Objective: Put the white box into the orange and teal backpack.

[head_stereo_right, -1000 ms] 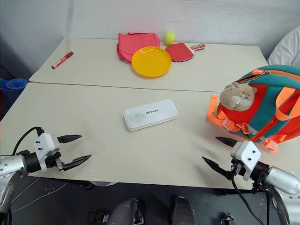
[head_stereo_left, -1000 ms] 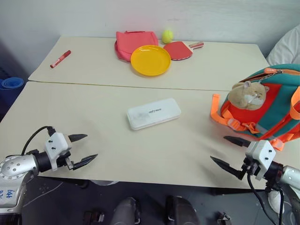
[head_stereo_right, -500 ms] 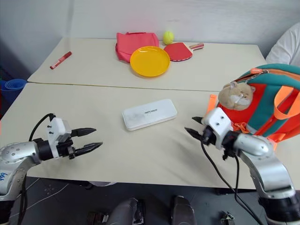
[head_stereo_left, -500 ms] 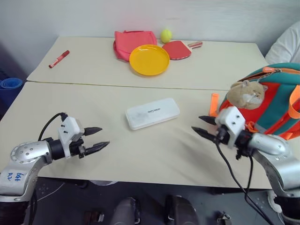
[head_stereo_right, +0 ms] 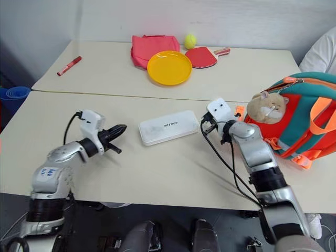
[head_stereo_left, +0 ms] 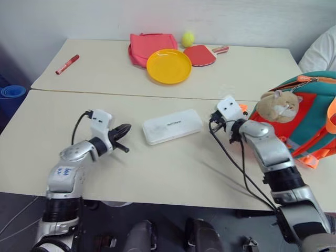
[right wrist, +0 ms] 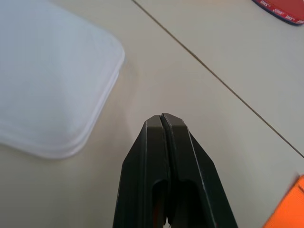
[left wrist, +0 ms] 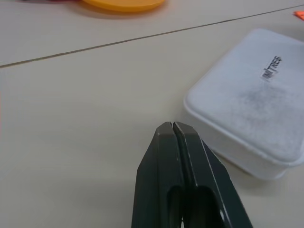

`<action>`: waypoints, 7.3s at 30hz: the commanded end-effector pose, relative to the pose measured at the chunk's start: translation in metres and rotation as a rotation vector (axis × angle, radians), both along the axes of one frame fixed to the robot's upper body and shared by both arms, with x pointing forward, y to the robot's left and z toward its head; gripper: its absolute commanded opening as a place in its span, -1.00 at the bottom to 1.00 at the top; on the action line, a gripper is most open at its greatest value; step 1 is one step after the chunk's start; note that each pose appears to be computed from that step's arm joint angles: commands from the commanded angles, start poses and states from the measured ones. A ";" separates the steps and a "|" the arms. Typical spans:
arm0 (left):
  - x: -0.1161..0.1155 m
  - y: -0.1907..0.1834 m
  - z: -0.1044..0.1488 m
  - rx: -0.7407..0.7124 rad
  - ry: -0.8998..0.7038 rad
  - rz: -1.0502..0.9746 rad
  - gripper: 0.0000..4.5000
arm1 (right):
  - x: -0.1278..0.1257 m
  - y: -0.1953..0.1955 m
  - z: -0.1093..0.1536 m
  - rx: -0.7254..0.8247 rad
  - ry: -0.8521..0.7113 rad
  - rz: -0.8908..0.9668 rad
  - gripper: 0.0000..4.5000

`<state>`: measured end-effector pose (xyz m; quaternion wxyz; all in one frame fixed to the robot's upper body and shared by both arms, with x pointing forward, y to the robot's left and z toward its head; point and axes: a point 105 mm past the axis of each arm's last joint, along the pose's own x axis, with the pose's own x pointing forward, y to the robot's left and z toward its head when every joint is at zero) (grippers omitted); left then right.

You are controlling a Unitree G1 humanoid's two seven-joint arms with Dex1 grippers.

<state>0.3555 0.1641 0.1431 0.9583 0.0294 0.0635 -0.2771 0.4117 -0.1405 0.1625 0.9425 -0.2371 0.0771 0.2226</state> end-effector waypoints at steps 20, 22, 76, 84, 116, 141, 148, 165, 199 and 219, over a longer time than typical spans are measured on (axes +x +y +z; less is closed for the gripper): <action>-0.018 -0.022 -0.010 0.062 0.071 -0.226 -0.99 | -0.044 0.038 -0.015 0.126 0.124 0.288 -1.00; -0.026 -0.023 -0.012 0.072 0.076 -0.261 -0.99 | -0.061 0.043 -0.020 0.143 0.160 0.358 -1.00; -0.071 -0.047 -0.032 -0.469 1.088 -0.555 0.99 | -0.141 0.003 -0.062 0.022 0.306 0.469 -1.00; -0.073 -0.058 -0.023 -0.533 1.086 -0.625 0.60 | -0.146 0.002 -0.060 0.009 0.321 0.494 -1.00; -0.090 -0.067 0.029 -0.334 0.091 -1.064 -0.46 | -0.214 -0.214 0.014 0.334 -0.136 -0.178 0.97; -0.071 0.003 0.028 -0.317 0.045 -0.660 -0.46 | -0.132 0.014 0.054 0.558 -0.110 0.718 -0.99; -0.054 0.018 0.030 -0.294 0.019 -0.539 -0.46 | -0.156 0.075 0.076 0.655 -0.065 0.989 -0.99; -0.114 0.076 0.058 -0.344 0.180 -0.602 -0.46 | -0.211 0.017 0.062 0.605 0.452 0.972 -0.99; -0.041 -0.087 0.116 0.260 -0.225 -1.022 -0.46 | -0.193 0.015 0.053 0.555 0.441 0.921 -0.99; -0.030 -0.156 0.119 0.081 -0.344 -1.136 0.50 | -0.180 0.024 0.063 0.612 0.291 0.877 -1.00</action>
